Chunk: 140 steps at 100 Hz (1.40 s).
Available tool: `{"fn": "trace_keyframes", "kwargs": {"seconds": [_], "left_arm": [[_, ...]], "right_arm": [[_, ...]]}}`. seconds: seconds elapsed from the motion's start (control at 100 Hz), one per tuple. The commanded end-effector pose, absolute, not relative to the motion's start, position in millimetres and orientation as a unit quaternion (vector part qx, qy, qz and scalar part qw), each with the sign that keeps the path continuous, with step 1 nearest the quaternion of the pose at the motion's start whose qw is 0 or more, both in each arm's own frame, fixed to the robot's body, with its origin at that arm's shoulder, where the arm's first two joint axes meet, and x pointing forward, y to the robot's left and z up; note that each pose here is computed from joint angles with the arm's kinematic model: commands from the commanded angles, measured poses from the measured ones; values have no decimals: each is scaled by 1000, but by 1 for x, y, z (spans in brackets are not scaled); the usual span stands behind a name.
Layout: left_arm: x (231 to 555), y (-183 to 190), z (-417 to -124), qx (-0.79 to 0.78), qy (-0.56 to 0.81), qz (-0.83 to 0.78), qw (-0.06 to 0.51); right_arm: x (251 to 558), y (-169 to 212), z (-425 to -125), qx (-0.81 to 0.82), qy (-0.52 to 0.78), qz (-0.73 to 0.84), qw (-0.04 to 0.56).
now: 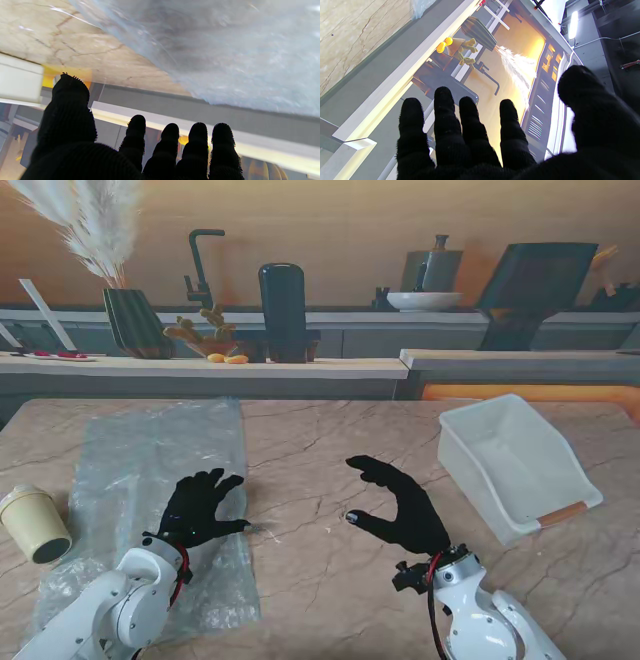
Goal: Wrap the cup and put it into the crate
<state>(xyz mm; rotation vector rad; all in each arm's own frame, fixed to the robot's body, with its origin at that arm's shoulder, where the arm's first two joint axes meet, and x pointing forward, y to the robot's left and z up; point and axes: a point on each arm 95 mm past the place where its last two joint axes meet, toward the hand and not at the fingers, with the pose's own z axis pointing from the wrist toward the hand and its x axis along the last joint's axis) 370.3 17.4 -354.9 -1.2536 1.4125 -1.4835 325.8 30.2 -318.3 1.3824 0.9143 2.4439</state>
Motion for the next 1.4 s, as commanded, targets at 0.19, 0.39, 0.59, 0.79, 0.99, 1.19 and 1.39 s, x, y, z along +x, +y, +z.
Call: {"fn": "trace_keyframes", "kwargs": {"seconds": [0.19, 0.39, 0.59, 0.79, 0.99, 1.19, 1.39], "left_arm": [[368, 43, -351, -491, 576, -523, 392], [378, 50, -372, -509, 602, -478, 387], [391, 31, -385, -521, 624, -466, 349], [400, 4, -381, -525, 636, -477, 304], [413, -27, -377, -514, 667, -468, 269], [425, -57, -374, -497, 703, -449, 240], [431, -87, -366, -478, 722, -453, 212]], "right_arm": [[322, 29, -317, 462, 298, 829, 101], [324, 32, -318, 464, 305, 827, 94], [324, 32, -318, 465, 310, 824, 91], [324, 32, -318, 466, 305, 825, 91], [324, 32, -317, 467, 303, 826, 88], [323, 31, -317, 468, 302, 826, 88], [323, 31, -317, 470, 300, 826, 86]]}}
